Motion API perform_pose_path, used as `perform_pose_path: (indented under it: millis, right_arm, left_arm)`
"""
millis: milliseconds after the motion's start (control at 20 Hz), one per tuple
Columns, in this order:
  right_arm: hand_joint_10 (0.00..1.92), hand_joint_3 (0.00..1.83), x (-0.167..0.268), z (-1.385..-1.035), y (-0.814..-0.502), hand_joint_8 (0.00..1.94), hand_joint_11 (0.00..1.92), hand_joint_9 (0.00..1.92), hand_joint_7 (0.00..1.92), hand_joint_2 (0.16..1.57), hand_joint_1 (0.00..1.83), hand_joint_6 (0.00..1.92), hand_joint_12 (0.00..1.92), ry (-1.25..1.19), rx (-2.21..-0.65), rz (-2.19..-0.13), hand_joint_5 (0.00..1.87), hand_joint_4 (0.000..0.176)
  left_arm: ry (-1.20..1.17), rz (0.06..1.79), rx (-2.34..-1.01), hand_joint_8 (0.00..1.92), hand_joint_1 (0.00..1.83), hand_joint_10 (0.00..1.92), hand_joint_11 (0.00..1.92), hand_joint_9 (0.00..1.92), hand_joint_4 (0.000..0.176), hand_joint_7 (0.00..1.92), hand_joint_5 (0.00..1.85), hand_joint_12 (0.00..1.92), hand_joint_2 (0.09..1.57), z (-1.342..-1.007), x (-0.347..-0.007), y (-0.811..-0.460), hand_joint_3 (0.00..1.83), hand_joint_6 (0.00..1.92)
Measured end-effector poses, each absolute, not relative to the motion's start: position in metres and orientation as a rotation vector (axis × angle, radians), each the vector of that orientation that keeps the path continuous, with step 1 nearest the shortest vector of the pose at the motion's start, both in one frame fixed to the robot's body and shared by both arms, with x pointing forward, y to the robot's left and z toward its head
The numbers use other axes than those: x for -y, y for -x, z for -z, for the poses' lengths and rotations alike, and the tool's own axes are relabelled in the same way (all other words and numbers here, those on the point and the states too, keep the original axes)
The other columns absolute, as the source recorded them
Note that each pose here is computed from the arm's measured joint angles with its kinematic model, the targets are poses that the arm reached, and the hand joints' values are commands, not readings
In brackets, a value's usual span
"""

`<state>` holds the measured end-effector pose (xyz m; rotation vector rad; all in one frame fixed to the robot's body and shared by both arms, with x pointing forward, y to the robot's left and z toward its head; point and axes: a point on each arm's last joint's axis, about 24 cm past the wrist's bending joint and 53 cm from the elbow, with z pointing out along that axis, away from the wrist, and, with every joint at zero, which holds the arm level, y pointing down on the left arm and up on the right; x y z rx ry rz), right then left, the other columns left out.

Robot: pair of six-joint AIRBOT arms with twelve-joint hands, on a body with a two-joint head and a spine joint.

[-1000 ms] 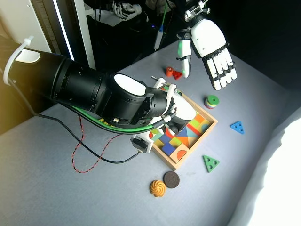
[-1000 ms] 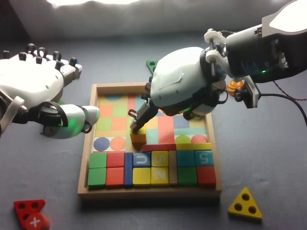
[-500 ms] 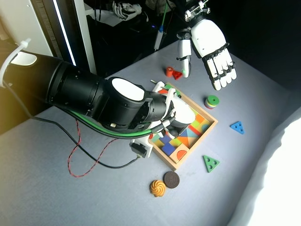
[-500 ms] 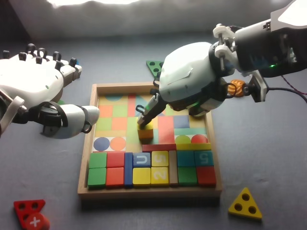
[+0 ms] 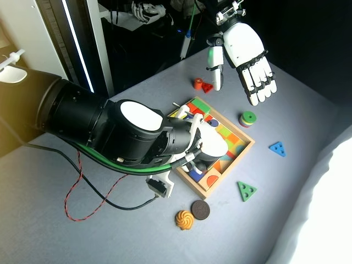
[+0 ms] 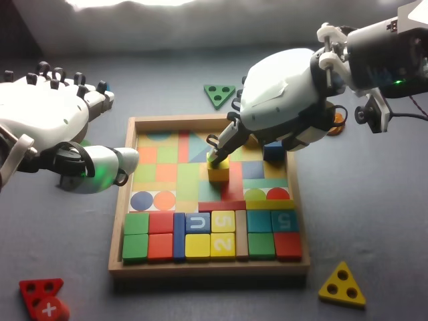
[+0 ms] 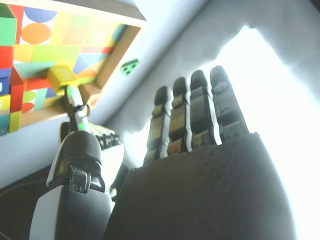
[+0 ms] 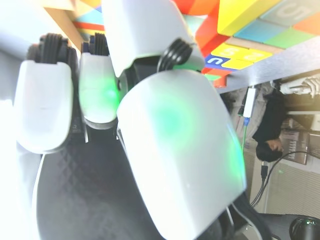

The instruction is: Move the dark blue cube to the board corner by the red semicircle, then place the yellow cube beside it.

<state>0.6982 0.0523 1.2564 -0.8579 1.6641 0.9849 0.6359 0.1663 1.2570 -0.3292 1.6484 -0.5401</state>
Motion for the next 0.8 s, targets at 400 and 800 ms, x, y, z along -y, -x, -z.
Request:
perform_pose_path:
  millis: [400, 800]
  right_arm:
    - [1.92, 0.0, -0.035, -1.257, -0.714, 1.94, 1.65, 1.54, 1.38, 1.22, 1.83, 0.01, 1.92, 0.814, -1.677, -0.96, 0.53, 0.0]
    - [1.92, 0.0, -0.026, -1.257, -0.723, 1.94, 1.64, 1.54, 1.37, 1.21, 1.83, 0.01, 1.92, 0.795, -1.678, -0.936, 0.55, 0.0]
  left_arm:
    - [0.328, 0.54, -1.648, 0.0, 0.0, 0.0, 0.0, 0.09, 0.0, 0.14, 0.12, 0.18, 1.33, -1.257, -0.166, -0.636, 0.0, 0.0]
    - [0.328, 0.539, -1.648, 0.0, 0.0, 0.0, 0.0, 0.1, 0.0, 0.15, 0.13, 0.21, 1.34, -1.257, -0.166, -0.636, 0.0, 0.0]
